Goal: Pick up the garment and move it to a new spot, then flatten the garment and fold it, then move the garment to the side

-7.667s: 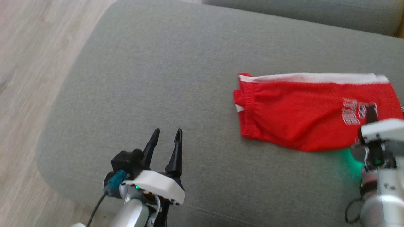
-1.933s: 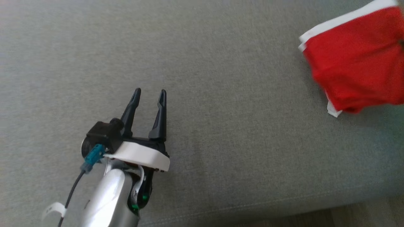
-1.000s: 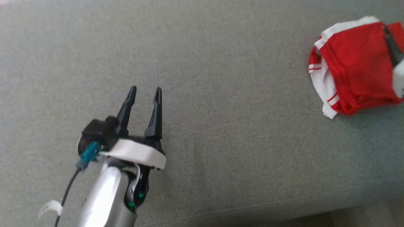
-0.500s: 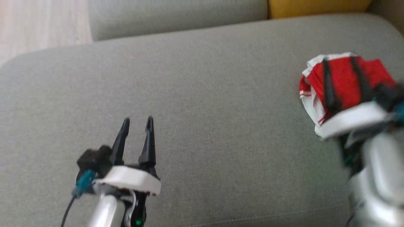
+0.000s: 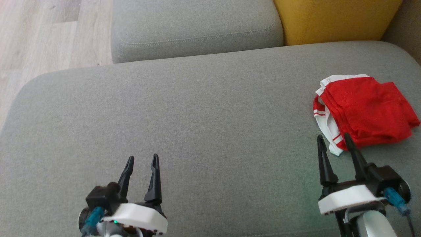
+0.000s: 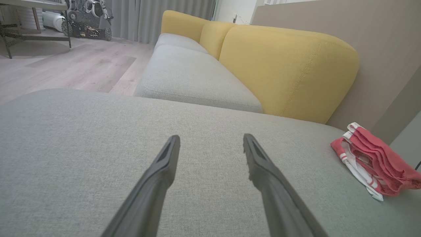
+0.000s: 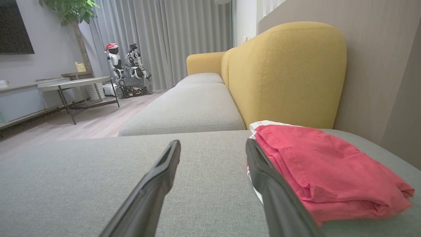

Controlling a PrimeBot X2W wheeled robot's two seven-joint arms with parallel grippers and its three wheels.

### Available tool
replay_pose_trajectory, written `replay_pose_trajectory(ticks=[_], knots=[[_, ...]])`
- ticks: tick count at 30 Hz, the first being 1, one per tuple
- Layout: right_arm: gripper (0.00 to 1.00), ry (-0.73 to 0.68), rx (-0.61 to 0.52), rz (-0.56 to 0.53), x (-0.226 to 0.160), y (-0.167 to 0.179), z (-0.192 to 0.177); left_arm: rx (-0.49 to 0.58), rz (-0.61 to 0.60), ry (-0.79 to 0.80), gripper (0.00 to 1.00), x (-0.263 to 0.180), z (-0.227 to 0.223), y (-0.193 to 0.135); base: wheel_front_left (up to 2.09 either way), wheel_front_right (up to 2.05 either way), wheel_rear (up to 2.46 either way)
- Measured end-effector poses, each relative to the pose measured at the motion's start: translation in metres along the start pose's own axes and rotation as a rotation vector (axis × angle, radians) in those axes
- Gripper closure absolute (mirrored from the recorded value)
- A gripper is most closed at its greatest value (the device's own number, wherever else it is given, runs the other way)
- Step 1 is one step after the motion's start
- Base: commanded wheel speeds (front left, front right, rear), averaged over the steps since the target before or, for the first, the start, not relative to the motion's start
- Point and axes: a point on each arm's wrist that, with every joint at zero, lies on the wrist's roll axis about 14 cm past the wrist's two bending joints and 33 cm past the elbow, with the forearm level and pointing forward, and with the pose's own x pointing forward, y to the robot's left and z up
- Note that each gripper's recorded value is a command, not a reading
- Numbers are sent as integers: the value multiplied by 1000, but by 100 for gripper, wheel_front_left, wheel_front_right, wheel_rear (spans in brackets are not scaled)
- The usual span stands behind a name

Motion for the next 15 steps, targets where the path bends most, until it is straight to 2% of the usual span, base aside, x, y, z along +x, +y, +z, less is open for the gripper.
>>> replay_pose_trajectory(ticks=[15], knots=[[0, 12, -13, 31, -4, 10, -6, 64, 4, -40, 0, -2, 11, -2, 0, 0, 0]])
